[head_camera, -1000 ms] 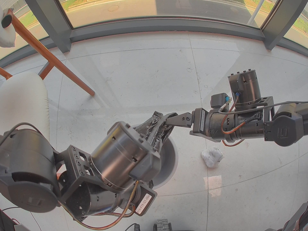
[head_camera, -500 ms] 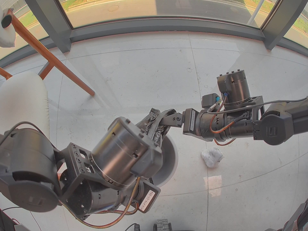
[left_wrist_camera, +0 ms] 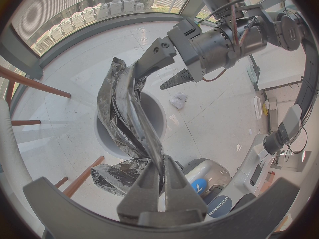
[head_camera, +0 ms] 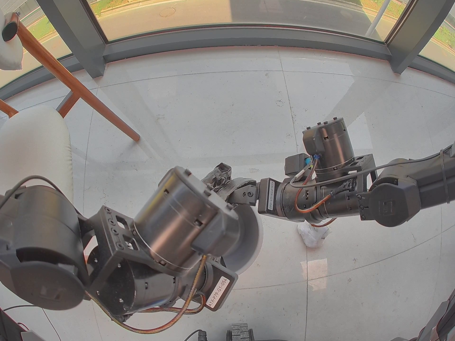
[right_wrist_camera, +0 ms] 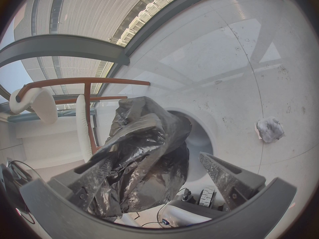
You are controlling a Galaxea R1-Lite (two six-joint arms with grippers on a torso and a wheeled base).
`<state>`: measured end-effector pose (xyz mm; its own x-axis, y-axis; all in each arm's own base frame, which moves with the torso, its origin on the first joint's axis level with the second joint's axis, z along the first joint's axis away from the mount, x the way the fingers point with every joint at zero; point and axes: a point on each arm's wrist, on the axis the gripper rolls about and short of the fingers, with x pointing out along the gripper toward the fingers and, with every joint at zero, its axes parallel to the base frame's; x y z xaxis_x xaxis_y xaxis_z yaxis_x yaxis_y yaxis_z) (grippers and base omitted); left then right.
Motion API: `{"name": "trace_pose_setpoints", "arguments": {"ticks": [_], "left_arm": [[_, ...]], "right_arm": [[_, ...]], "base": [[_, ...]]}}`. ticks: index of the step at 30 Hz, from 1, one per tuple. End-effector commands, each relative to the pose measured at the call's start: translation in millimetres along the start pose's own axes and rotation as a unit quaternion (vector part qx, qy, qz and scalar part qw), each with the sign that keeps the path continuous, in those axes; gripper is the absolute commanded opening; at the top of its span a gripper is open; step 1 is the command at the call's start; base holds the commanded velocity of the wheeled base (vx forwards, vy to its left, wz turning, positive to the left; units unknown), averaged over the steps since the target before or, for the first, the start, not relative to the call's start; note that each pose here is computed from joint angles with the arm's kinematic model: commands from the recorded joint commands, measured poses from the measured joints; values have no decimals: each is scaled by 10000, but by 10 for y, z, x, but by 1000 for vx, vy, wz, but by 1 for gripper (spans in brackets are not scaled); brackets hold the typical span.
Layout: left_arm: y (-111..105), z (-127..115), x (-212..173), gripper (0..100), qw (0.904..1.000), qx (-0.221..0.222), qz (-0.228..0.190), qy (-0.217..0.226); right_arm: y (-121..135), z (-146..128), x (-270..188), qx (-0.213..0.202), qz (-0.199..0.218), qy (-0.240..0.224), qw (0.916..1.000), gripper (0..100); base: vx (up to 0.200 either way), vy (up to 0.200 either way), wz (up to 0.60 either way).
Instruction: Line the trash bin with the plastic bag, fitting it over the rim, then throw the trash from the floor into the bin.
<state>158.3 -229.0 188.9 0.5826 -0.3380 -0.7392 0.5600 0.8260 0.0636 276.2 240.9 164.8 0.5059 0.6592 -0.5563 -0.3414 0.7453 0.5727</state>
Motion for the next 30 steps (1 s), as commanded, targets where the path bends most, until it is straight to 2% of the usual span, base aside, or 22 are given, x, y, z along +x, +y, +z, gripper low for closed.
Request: {"name": "trace_pose_setpoints", "arguments": {"ticks": [1, 2, 5, 13, 19, 27, 28, 30], "left_arm": [[6, 5, -14, 0, 10000, -12, 0, -17], [10, -13, -9, 0, 10000, -3, 7, 11], [10, -38, -4, 0, 10000, 17, 14, 53], [15, -32, -40, 0, 10000, 4, -14, -2], [8, -22, -26, 0, 10000, 4, -21, 0], [13, -15, -47, 0, 10000, -8, -31, -35], [13, -15, -47, 0, 10000, -8, -31, -35], [13, -15, -47, 0, 10000, -8, -24, -37]], "right_arm": [[-36, 13, 93, 9, -129, -64, 9999, 100], [-62, 69, 151, 30, -268, -210, 9994, 100], [-83, 158, 160, 78, -303, -358, 9989, 100], [-69, 296, 90, 106, -199, -585, 9980, 100], [56, 222, 100, 27, -57, -490, 9988, 100], [43, 191, 153, 39, -78, -429, 9990, 100], [41, 189, 159, 33, -83, -422, 9991, 0], [37, 187, 164, 34, -94, -421, 9991, 0]], "base": [[0, 0, 0], [0, 0, 0], [0, 0, 0], [0, 0, 0], [0, 0, 0], [0, 0, 0], [0, 0, 0], [0, 0, 0]]}}
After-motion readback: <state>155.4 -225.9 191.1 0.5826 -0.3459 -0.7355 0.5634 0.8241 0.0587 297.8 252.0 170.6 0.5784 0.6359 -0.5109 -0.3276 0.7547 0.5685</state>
